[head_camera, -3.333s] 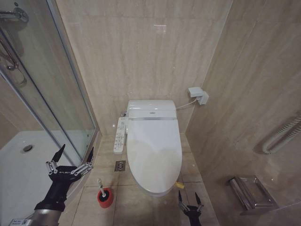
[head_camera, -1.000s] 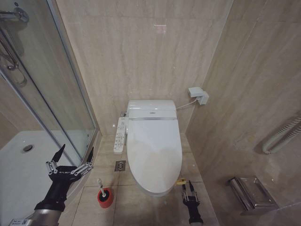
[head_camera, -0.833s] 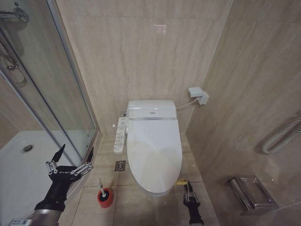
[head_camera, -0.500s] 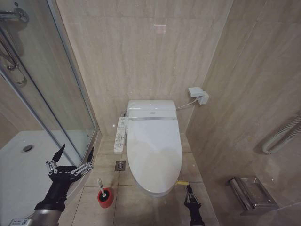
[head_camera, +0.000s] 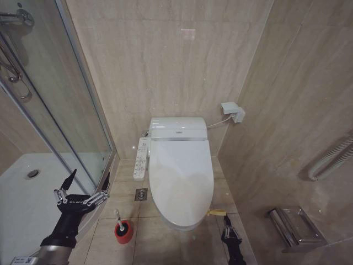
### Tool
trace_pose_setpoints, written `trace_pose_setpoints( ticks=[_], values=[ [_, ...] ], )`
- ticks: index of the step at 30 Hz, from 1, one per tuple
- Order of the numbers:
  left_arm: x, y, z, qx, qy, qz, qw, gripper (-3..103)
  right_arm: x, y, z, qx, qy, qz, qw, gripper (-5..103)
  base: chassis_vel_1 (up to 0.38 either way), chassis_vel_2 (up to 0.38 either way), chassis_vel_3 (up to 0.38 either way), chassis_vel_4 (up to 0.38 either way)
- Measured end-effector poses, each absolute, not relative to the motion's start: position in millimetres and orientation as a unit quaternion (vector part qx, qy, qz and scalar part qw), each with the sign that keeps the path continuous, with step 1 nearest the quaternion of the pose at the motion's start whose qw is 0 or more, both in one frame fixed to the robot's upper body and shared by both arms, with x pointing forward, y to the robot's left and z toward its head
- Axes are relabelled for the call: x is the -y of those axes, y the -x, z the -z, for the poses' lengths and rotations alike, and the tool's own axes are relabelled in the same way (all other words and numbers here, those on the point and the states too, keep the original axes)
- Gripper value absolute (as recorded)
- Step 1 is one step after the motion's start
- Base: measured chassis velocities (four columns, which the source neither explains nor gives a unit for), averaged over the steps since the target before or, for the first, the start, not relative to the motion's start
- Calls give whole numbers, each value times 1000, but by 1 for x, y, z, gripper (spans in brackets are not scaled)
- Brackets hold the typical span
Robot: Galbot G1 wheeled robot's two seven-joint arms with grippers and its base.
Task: Open the toilet lid, clean the toilet bowl with a toilet brush, close the toilet lid, and flush.
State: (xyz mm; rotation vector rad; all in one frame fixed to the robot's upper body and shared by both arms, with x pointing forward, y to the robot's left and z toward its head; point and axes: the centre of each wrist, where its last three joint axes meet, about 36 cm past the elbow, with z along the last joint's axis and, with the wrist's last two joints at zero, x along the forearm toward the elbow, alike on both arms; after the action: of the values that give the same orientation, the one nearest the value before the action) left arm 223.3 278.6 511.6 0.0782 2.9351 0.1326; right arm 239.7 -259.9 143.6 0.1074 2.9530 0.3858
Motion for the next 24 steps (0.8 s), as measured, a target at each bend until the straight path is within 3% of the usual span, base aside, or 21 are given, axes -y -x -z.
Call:
trace_pose_setpoints(
  ticks=[7,15,24],
  values=[
    [-279,-223,-512,-994,-26,-45,101,100,272,-223,-189,-984,-20,-136,111,0,0,0,0,0],
    [-279,-223,-512,-994,-26,-45,101,100,284,-210,-260,-981,-16,-166,101,0,0,0,0,0],
    [-279,-223,-512,-994,-26,-45,101,100,282,-232,-367,-961,-8,-231,151,0,0,0,0,0]
  ],
)
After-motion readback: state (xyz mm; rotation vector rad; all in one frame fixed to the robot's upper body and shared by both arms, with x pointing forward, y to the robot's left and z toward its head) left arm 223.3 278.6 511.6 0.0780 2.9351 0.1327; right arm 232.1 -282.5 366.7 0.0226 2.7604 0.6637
